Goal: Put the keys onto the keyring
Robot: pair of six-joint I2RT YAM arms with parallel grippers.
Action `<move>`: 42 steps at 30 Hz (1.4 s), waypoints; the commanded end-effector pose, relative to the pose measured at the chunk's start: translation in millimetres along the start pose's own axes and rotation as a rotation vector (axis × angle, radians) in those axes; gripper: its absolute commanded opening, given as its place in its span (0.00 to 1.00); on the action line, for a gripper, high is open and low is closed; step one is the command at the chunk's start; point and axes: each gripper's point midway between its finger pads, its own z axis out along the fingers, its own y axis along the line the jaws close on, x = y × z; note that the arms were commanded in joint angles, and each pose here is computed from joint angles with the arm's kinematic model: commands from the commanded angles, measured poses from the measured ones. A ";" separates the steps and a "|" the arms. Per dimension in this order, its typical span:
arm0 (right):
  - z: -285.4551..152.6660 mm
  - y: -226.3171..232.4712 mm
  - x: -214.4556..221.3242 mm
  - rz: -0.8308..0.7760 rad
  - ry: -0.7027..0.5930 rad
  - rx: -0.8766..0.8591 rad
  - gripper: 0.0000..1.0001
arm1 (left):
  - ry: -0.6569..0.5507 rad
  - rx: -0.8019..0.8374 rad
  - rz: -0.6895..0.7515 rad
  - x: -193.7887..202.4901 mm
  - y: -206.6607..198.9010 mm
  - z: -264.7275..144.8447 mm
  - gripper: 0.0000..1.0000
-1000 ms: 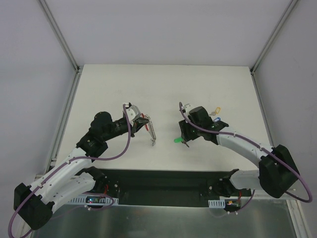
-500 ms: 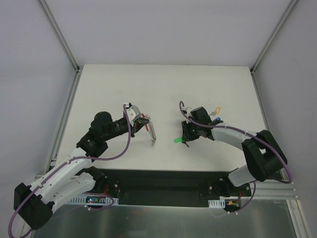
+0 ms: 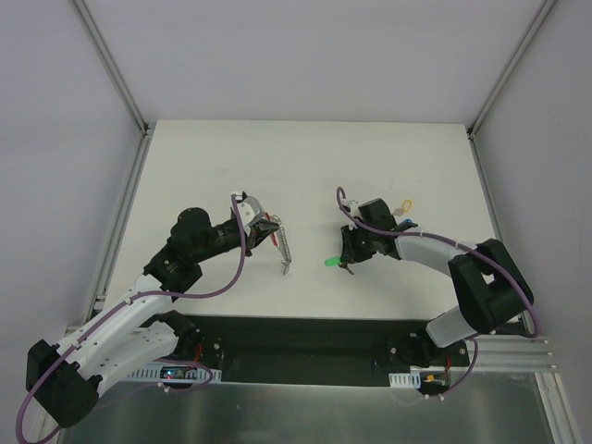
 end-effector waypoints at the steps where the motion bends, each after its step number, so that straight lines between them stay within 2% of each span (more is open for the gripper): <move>1: -1.0 7.8 -15.6 -0.026 -0.035 -0.046 0.19 | -0.094 0.005 0.051 -37.0 3.0 -0.4 0.00; 8: -1.1 7.3 -14.7 -0.037 -0.021 -0.045 0.15 | -0.096 0.009 0.050 -37.8 2.2 -0.4 0.00; 23: 2.5 3.2 -6.7 -0.052 0.031 -0.030 0.14 | -0.089 0.007 0.051 -35.4 3.1 0.5 0.00; 28: -6.8 4.8 -9.5 -0.069 0.010 -0.027 0.01 | -0.090 0.008 0.054 -36.2 2.8 0.1 0.00; 30: -12.7 7.6 -12.0 -0.086 -0.003 -0.026 0.01 | -0.089 0.009 0.053 -35.8 2.9 0.4 0.00; 37: -56.6 26.1 -44.1 -0.258 -0.171 0.047 0.01 | -0.087 0.016 0.063 -36.1 1.6 -0.4 0.00; 40: -80.1 44.7 -58.8 -0.363 -0.295 0.048 0.01 | -0.090 0.031 0.075 -39.6 -1.0 -1.9 0.00; 42: -104.5 65.1 -76.7 -0.424 -0.446 0.016 0.01 | -0.097 0.063 0.093 -42.9 -6.7 -3.7 0.00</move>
